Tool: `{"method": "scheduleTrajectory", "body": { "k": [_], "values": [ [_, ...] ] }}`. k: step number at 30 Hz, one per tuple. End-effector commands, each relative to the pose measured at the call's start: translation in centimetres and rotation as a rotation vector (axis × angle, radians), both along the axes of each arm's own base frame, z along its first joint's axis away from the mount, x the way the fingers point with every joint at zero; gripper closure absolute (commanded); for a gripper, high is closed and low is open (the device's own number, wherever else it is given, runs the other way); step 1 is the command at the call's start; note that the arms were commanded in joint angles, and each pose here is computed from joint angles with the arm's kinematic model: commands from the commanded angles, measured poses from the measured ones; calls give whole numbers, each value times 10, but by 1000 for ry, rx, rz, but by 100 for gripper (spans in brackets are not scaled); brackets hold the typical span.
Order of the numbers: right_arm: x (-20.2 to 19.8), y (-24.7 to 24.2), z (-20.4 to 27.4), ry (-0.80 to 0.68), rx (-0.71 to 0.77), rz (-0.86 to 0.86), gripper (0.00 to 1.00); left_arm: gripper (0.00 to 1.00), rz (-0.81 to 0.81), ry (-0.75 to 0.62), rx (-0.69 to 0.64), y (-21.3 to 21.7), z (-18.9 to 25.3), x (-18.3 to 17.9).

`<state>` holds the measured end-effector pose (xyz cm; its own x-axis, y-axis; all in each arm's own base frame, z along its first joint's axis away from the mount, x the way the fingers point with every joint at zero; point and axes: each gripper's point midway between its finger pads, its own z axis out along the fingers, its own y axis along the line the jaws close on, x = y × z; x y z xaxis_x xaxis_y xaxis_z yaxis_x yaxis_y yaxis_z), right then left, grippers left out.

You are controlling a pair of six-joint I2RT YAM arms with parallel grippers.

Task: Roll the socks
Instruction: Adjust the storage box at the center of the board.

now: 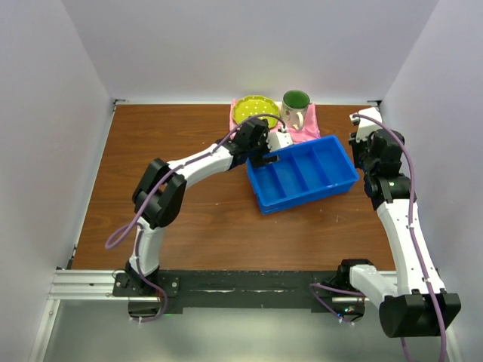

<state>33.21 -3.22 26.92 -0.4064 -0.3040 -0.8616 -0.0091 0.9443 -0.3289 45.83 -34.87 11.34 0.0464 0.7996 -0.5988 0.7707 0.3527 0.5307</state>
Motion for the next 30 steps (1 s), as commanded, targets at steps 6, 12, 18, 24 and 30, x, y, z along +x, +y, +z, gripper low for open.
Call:
{"method": "scheduleTrajectory", "body": {
  "k": [6, 12, 18, 24, 30],
  "values": [
    [-1, 4, 6, -23, 29, 9, 100, 0, 16, -75, -111, 12, 77, 15],
    [-1, 4, 5, -18, 33, 13, 100, 0, -196, 41, -216, -31, 96, -50],
    [-1, 6, 1, -16, 41, 21, 100, 0, -373, 176, -230, -54, 77, -132],
    [-2, 9, 3, -20, 48, 30, 100, 0, -525, 336, -222, -54, 56, -187],
    [-4, 10, 4, -25, 55, 37, 100, 0, -526, 395, -154, -43, 25, -195]
  ]
}}
